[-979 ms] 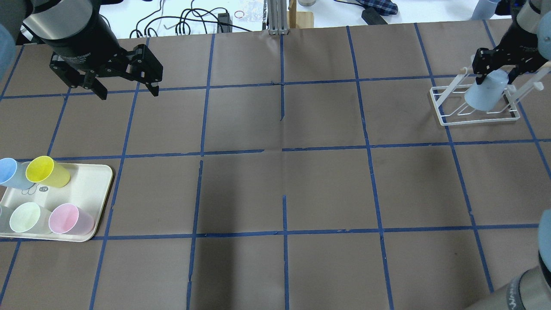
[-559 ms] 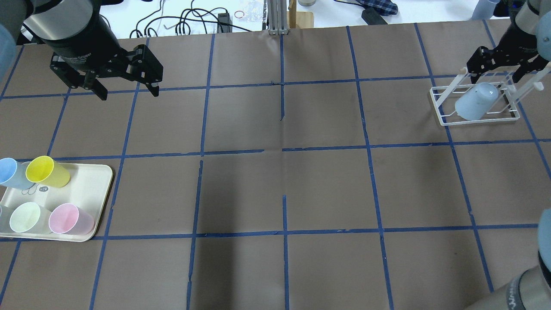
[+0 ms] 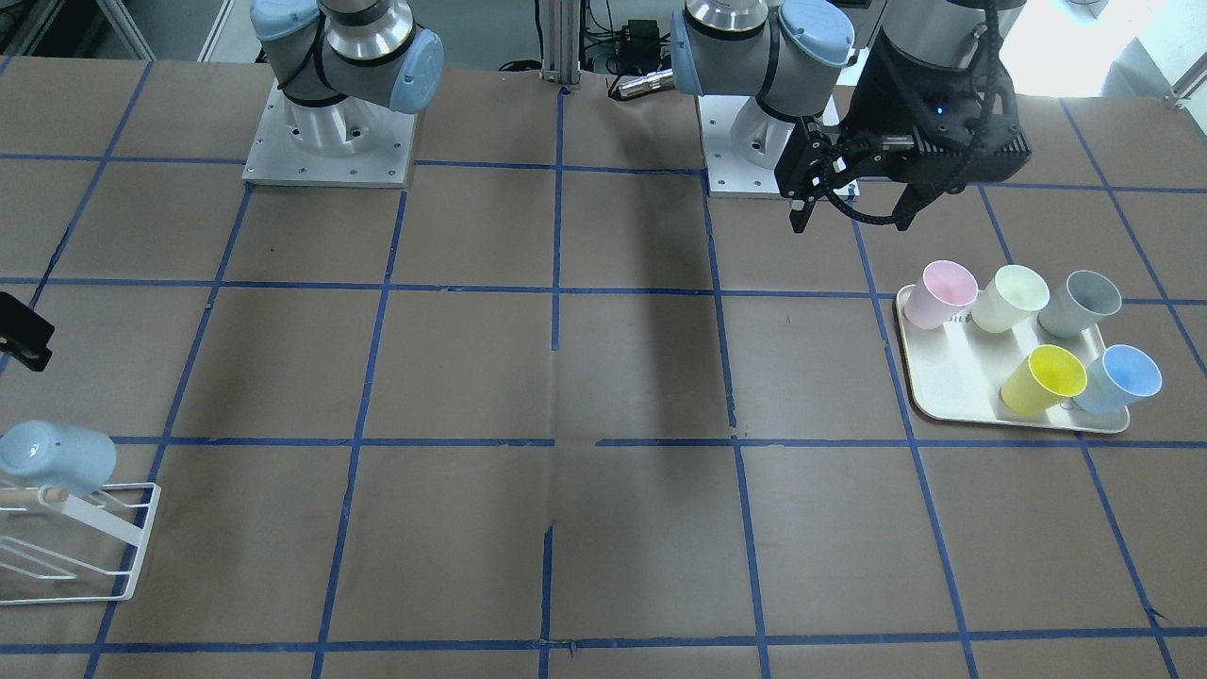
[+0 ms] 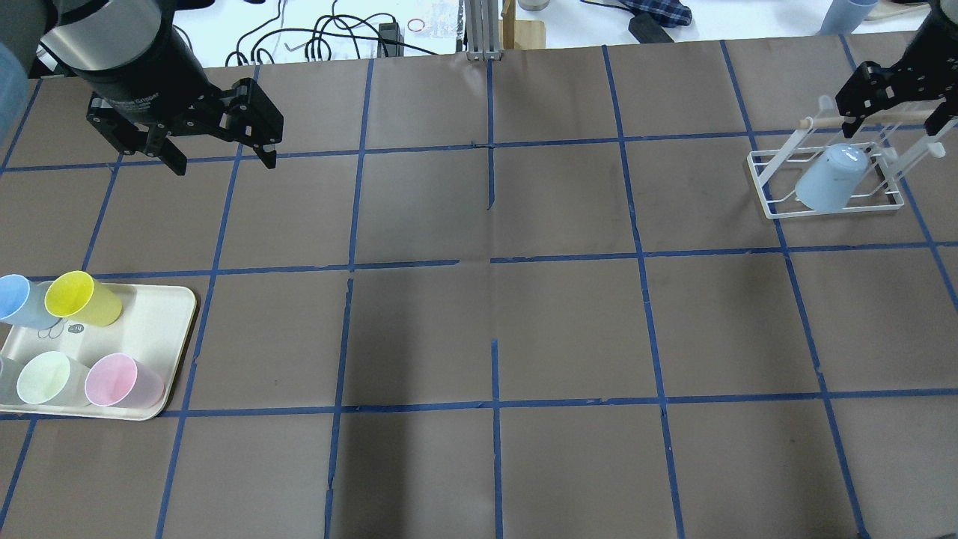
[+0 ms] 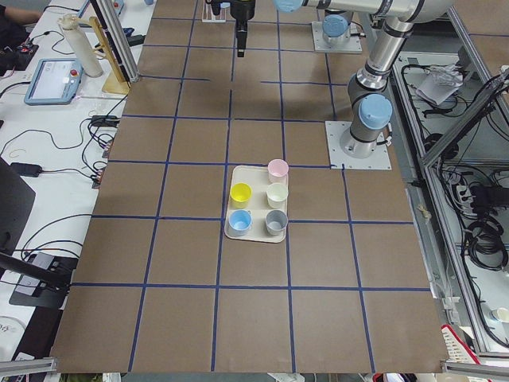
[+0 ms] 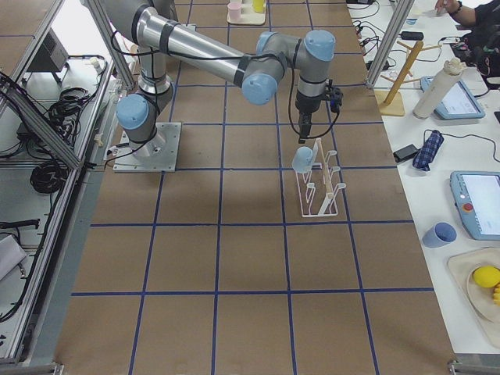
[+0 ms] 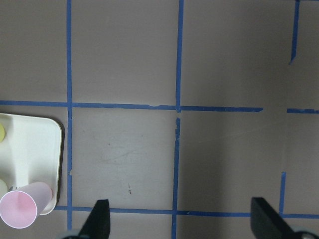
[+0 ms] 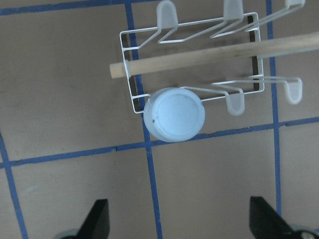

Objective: Transfer IKEA cup to right arm and place on rack

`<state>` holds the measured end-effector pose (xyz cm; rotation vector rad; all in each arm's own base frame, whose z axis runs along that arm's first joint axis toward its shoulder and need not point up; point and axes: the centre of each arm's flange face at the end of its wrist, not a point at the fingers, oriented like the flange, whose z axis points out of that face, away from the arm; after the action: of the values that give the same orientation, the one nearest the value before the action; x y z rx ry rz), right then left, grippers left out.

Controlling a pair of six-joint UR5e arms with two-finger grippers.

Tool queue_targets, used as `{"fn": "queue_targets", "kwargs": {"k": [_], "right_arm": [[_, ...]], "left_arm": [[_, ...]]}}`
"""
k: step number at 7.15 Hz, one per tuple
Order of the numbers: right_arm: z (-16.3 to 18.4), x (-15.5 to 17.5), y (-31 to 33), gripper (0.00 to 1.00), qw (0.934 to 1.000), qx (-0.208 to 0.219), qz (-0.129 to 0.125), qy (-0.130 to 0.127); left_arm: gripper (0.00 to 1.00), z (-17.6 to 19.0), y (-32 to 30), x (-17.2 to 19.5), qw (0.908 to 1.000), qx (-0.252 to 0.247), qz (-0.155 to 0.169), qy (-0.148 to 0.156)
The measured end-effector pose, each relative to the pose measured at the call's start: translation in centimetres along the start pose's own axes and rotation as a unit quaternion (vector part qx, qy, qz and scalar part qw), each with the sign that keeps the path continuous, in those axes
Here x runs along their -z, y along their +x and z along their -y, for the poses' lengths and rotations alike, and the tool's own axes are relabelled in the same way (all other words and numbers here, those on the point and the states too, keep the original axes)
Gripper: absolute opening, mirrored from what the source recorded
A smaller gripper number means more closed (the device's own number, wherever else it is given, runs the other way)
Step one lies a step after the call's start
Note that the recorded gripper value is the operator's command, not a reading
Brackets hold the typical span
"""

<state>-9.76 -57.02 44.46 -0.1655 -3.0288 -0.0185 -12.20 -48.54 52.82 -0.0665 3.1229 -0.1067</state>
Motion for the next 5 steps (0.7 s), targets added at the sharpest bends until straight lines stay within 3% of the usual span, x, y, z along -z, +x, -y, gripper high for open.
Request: {"fn": "queue_targets", "kwargs": {"k": [3,5], "right_arm": [[-6.0,5.5,-1.2,1.00,0.9996,0.001,0.009,-0.028],[-7.4,7.3,-3.5,1.00,0.9995,0.014,0.025,-0.016]], "left_arm": [[1.00,0.0,0.0,0.0,1.0000,0.000,0.000,0.000],[1.00,0.0,0.0,-0.2,1.0000,0.000,0.000,-0.002]]}}
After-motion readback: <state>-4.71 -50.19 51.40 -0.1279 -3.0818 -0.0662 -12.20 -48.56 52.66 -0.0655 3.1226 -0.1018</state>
